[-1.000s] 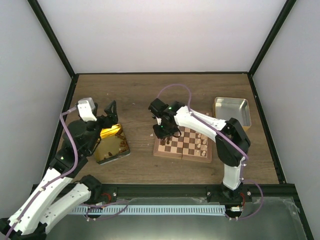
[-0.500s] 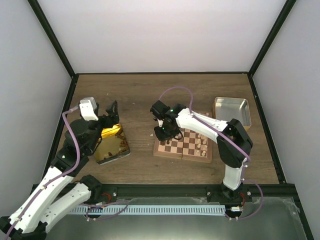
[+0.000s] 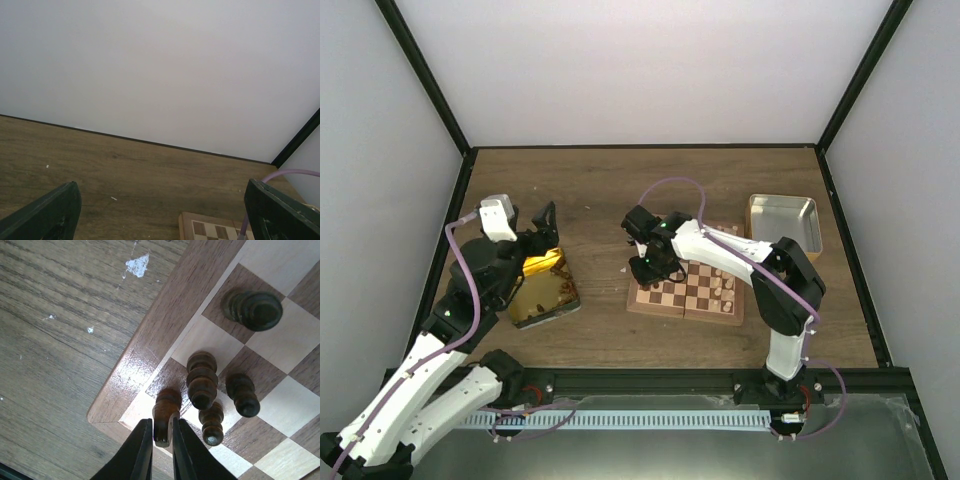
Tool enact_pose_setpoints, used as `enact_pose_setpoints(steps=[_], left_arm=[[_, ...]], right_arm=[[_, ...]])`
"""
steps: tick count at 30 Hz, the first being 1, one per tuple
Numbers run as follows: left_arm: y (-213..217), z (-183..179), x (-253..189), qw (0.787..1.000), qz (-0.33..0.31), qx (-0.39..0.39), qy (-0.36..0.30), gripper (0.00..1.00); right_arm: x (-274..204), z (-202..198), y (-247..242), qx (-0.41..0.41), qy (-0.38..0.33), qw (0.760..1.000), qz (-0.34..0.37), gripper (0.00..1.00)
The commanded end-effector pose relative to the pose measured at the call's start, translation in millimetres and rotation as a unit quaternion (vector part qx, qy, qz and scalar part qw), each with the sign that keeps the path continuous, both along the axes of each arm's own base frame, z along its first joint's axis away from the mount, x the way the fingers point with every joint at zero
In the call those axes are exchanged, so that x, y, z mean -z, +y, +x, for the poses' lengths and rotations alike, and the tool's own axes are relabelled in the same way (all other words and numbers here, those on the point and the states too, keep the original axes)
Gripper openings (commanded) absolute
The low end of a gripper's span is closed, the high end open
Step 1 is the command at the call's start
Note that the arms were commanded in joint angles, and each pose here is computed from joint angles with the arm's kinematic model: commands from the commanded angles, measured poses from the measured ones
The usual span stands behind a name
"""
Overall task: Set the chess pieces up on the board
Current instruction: Place the chess piece on the chessboard.
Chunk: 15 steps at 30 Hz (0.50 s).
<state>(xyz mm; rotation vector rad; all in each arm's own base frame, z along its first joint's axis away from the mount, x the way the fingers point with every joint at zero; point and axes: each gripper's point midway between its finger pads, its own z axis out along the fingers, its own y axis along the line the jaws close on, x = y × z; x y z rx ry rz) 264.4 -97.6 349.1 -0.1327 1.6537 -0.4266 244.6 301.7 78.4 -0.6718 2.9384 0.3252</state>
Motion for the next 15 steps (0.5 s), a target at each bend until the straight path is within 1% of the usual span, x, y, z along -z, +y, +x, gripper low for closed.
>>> enact_pose_setpoints(steps=[1,10,15], left_arm=[[0.0,-0.1,-0.7,1.0,0.003,0.001,-0.005,0.91],[0.2,-0.4,-1.5,1.0,0.002,0.001,-0.006,0.91],[-0.3,0.1,-0.9,1.0,0.003,0.002,-0.005,0.91]], right_arm=[[2.6,2.5,4.4,-0.004,-0.009,1.0,0.002,0.13],[4.8,5.2,2.6,-0.002,-0.02,1.0,-0.001,0.12],[3.4,-1.2,2.7,-0.005,-0.008,1.0,0.007,0.22]])
